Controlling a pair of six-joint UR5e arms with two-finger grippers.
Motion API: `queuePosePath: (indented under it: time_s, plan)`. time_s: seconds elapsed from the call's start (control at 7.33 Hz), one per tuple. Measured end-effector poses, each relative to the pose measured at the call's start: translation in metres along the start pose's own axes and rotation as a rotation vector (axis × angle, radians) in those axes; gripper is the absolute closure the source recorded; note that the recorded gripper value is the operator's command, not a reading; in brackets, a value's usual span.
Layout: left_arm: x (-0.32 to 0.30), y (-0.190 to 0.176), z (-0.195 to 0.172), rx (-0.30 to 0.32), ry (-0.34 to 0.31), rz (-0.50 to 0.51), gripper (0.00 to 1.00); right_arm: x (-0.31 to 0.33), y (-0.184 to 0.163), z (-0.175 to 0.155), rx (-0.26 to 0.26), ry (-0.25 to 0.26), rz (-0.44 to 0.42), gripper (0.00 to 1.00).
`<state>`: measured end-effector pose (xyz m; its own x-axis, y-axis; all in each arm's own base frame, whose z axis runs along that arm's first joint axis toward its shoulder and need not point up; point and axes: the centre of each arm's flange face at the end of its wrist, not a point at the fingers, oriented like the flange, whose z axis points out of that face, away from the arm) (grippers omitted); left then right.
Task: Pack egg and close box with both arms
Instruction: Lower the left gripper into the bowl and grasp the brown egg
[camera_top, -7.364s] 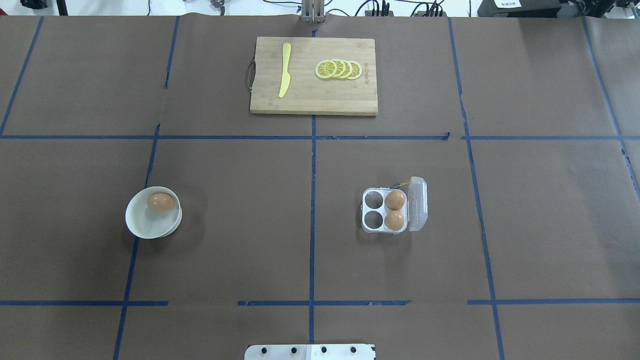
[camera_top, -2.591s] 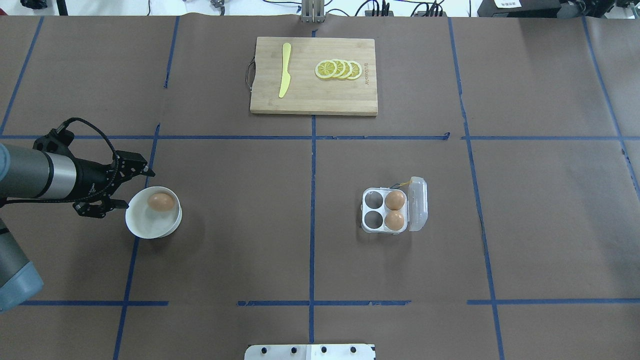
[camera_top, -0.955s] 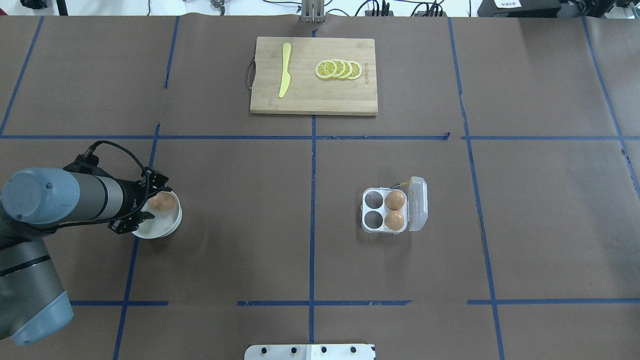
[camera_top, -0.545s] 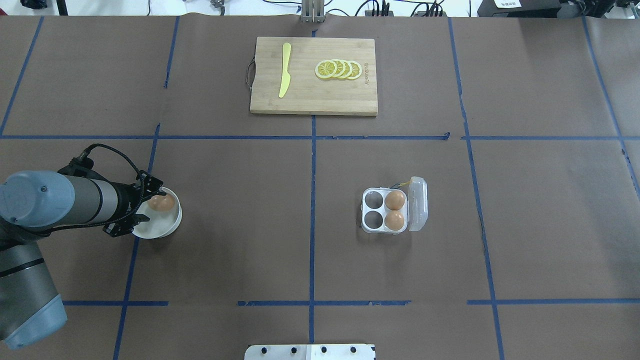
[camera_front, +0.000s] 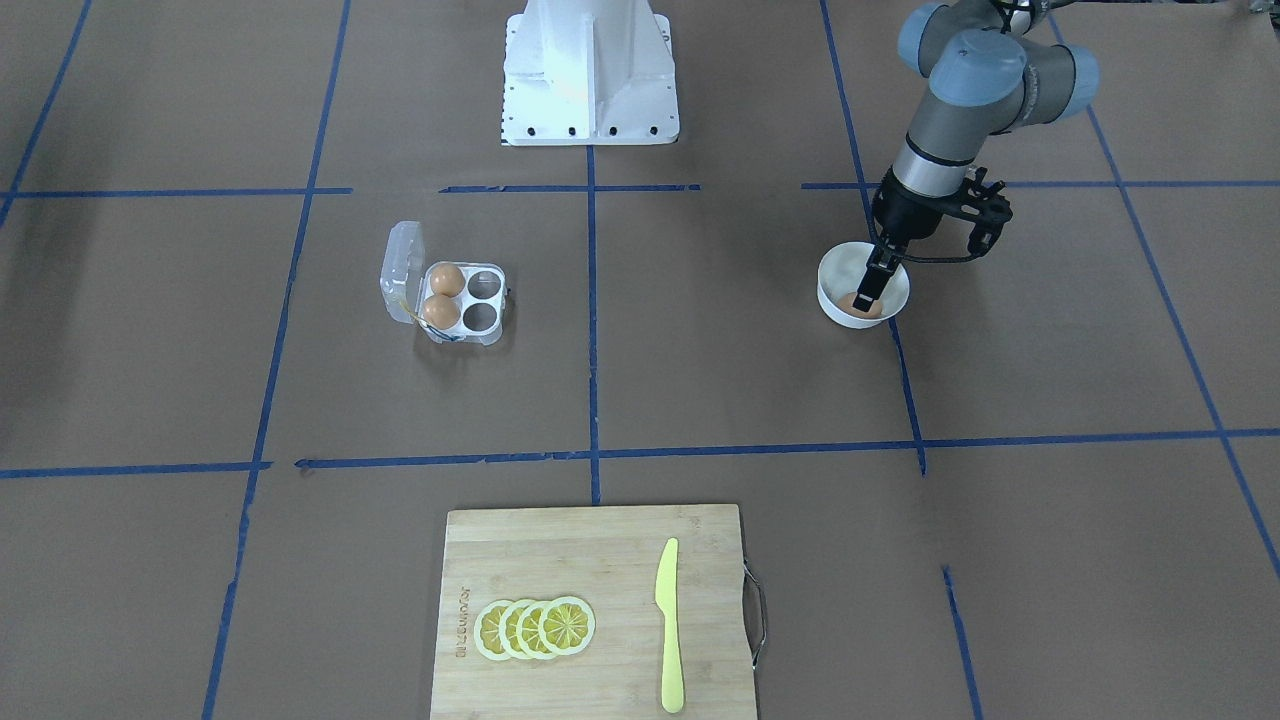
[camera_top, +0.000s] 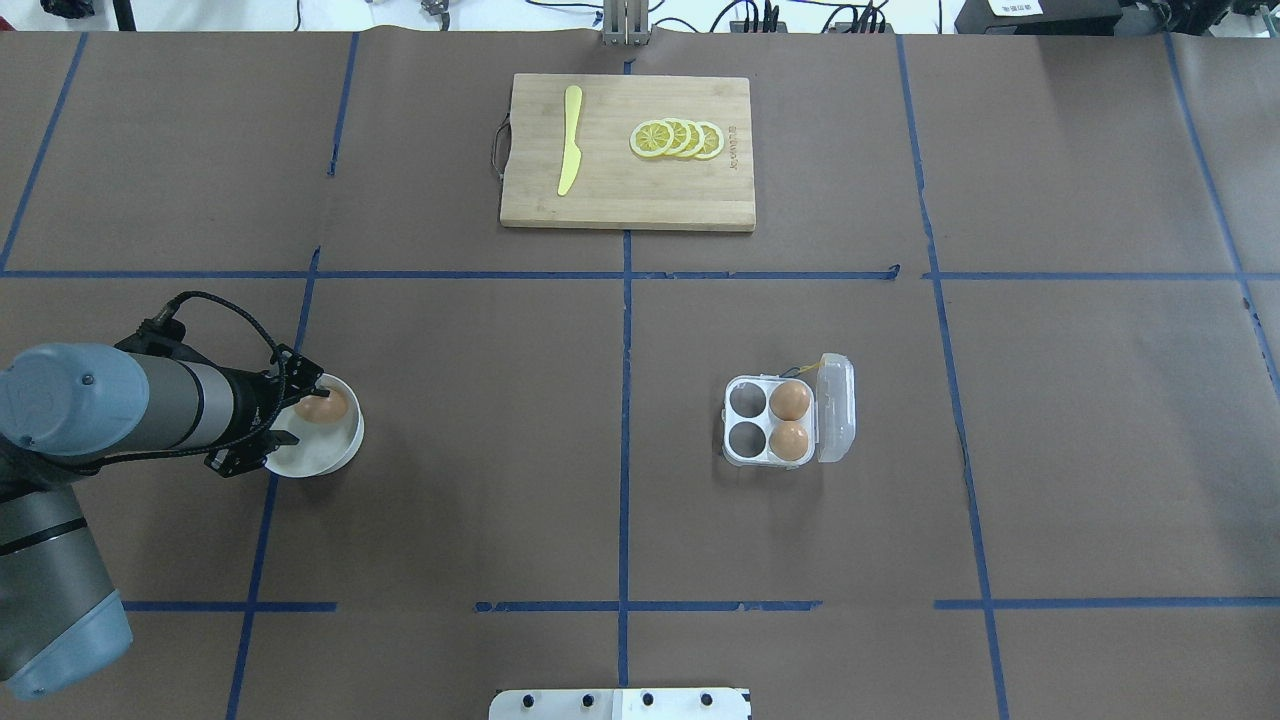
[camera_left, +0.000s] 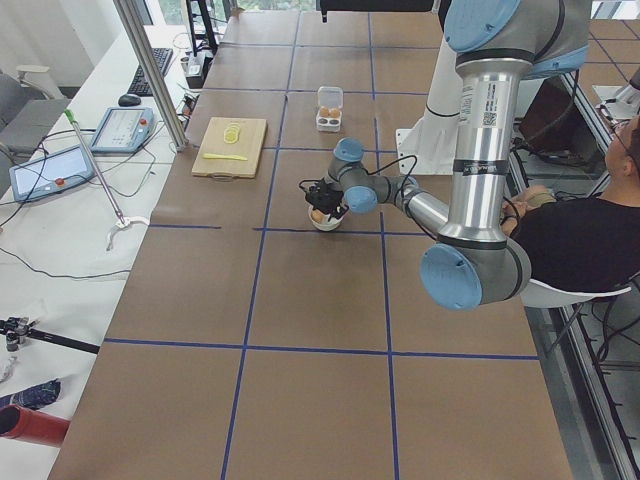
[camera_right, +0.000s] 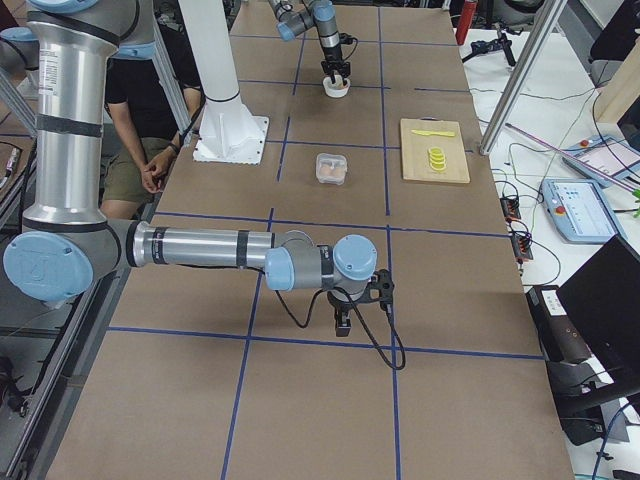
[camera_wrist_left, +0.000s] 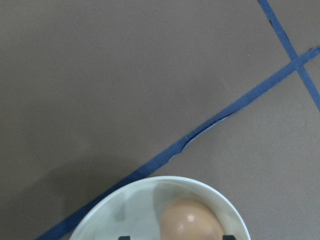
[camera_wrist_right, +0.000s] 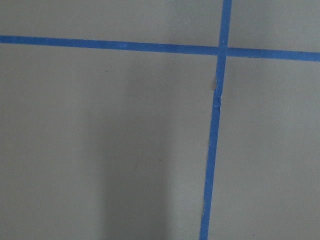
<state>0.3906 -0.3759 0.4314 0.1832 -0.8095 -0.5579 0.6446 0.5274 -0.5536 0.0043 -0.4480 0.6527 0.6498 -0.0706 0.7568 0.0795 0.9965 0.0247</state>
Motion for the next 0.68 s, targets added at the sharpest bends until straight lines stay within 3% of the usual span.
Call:
queuePosePath:
  time_s: [0.68]
  plan:
    - [0.0003,0.0006,0.0039,0.002,-0.004,0.009,0.39,0.0024,0.0006,0.0022,-0.005,-0.002,0.006,0.00]
